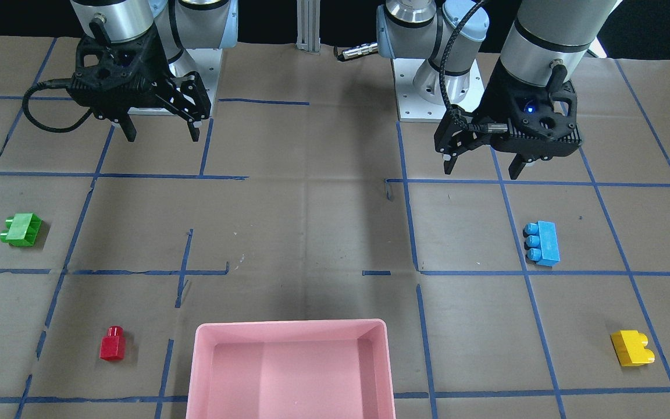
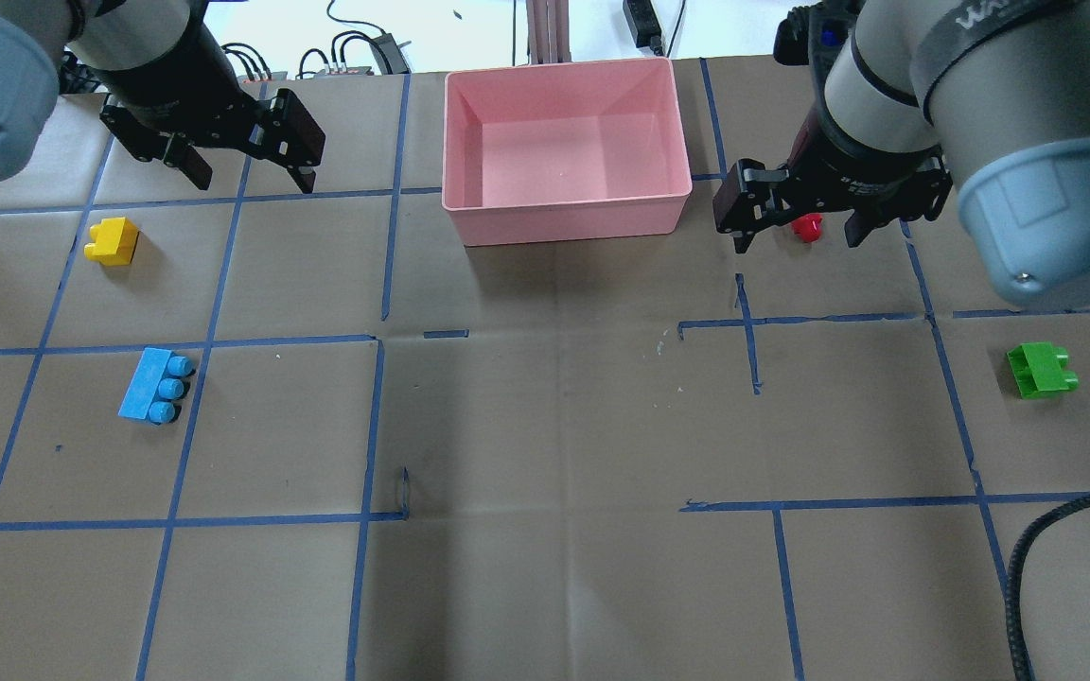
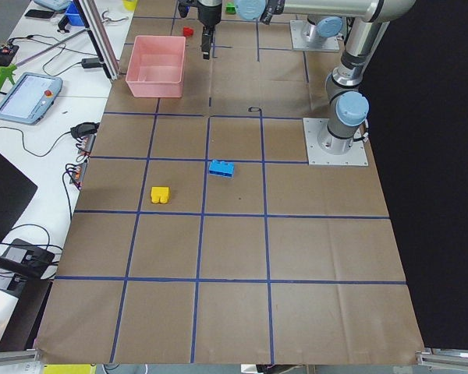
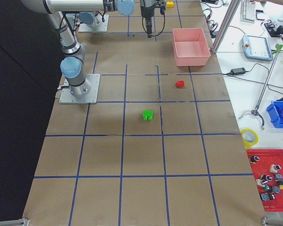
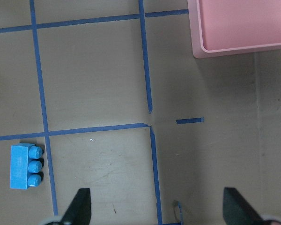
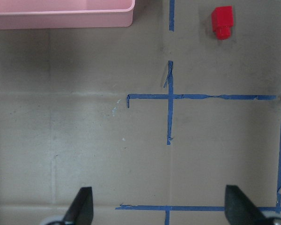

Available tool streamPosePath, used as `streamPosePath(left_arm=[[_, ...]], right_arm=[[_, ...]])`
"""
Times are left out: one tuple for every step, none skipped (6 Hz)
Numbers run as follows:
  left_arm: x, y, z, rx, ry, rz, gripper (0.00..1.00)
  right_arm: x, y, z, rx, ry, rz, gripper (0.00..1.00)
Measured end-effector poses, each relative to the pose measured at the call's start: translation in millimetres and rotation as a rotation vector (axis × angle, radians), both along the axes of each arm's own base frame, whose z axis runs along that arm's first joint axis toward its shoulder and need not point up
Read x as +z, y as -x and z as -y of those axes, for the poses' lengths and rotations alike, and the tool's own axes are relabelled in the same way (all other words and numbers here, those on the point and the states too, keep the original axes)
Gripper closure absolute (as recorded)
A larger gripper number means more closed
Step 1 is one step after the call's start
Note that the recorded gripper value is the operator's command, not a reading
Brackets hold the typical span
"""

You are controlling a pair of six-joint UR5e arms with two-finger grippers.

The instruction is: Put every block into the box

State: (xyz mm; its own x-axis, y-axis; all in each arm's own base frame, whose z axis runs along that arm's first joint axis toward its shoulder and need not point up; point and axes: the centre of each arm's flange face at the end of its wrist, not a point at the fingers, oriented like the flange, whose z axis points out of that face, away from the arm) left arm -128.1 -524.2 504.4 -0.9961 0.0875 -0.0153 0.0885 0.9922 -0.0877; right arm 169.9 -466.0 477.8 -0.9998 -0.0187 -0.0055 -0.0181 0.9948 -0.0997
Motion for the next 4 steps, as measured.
streamPosePath(left_arm=[[-0.6,0.0,0.1,0.000,-0.001,-0.001,0.01],[-1.2,0.0,-0.1,0.000,-0.002,-0.002,0.01],[-1.4,-0.1,-0.2,0.000,-0.003,-0.001,0.01],[-1.9,-0.2,0.1,0.000,-0.004,0.000,0.01]], right_arm=[[-2.0,-0.2,3.5,-0.001,-0.004,-0.002,0.00],[-3.1,-0.1,4.5,-0.001,-0.007,-0.004,0.00],[-3.4,0.1,4.6,-0.001,-0.008,-0.005,0.00],[-4.0,0.1,4.7,-0.001,-0.009,-0.005,0.00]])
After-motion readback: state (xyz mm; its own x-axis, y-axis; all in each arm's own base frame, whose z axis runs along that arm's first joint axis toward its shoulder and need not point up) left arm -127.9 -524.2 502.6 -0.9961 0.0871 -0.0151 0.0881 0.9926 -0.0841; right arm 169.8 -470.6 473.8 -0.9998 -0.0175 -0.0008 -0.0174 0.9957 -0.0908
